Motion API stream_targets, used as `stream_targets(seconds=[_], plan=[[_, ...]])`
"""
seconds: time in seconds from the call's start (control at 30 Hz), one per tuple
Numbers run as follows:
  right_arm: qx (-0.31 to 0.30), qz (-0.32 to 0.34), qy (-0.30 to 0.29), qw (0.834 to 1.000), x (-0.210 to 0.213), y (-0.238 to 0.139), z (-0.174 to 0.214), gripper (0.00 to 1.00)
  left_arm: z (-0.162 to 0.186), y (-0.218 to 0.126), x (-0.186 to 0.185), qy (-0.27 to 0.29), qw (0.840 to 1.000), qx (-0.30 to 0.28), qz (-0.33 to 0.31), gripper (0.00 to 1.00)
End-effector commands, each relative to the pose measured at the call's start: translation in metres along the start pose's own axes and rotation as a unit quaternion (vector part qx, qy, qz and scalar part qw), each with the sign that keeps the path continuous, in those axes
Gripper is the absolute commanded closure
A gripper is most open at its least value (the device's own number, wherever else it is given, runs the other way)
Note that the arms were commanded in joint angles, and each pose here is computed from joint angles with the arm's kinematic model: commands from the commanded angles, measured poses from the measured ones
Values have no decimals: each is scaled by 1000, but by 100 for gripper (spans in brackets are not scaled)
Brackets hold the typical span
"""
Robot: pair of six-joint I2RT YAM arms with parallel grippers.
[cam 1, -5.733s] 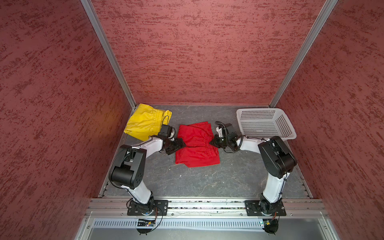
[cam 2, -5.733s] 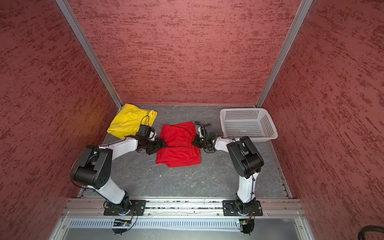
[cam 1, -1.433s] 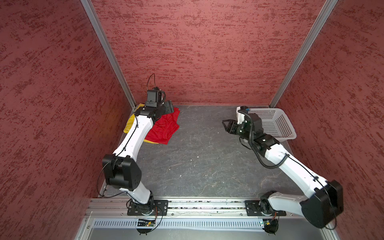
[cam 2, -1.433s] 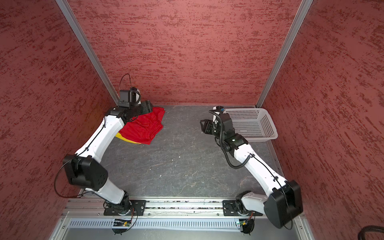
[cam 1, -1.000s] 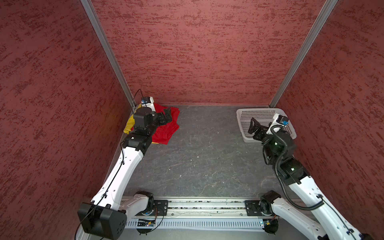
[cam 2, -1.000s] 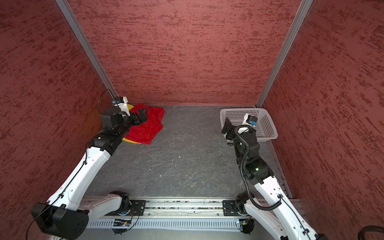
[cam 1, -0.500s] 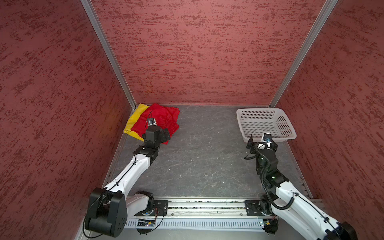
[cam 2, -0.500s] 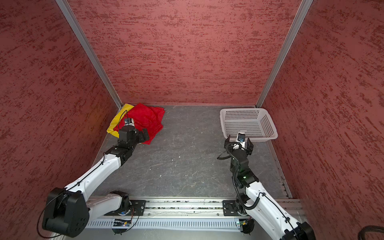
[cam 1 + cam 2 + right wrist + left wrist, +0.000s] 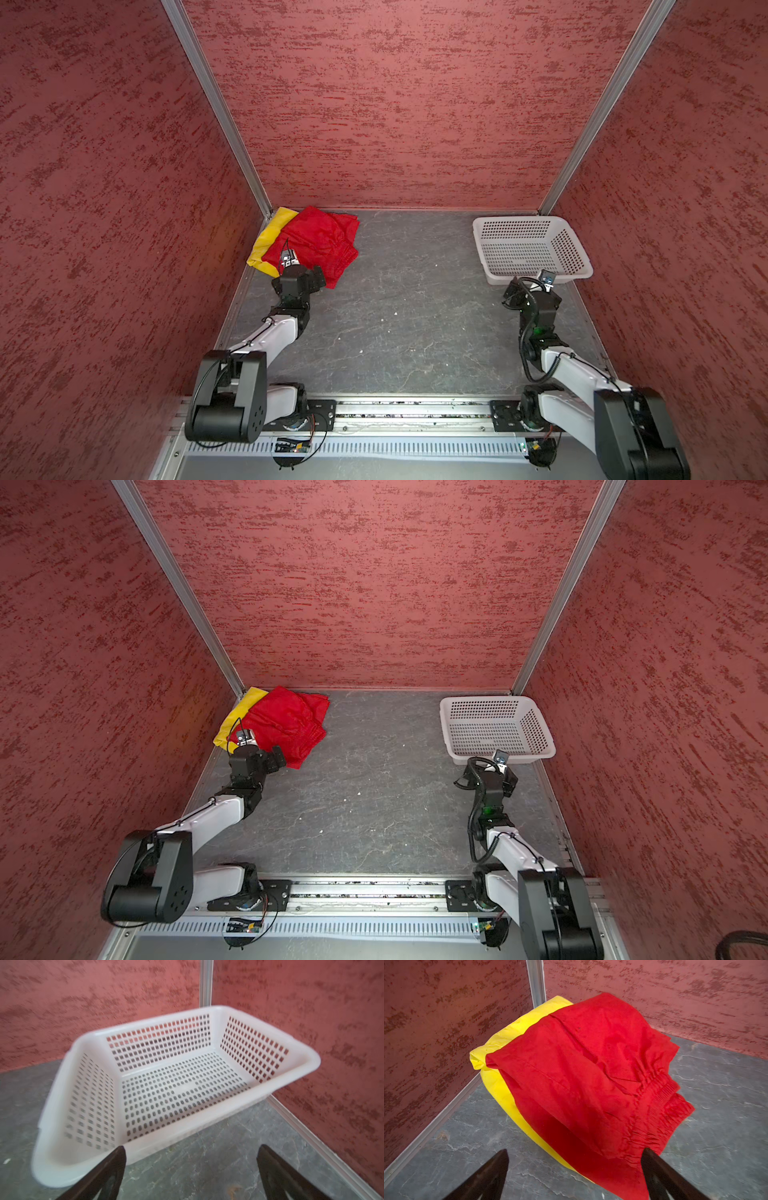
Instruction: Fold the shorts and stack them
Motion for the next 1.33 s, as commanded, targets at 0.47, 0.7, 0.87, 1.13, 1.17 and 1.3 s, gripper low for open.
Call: stream_targets(seconds=[0.47,0.7,0.87,1.13,1.17,1.3], plan=[[-11,-109,31,994,9,73,-32,1,15,16,-15,52,987,-98,120,1],[-144,-159,35,976,-7,17,-1,1,16,18,-17,61,985,-97,126,1],[-105,-177,16,978,2,34,-5,1,16,19,-15,54,986,-91,126,0],[-73,-236,-23,969,17,45,-7,1,16,19,-15,54,986,-89,127,1],[-72,-233,-24,969,19,45,-7,1,16,20,-15,54,986,-91,126,0],[-78,-229,-24,970,19,42,-6,1,16,19,-15,54,986,-90,127,0]])
Point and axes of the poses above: each gripper's point midway between its finger pads, its own y axis out along the fingers, its own x axis along the line the jaws close on, z = x × y, the point moved 10 cm from there along -y, back along the fingers, and after that the axes turned 2 degrees about y, right-handed, at the moved point
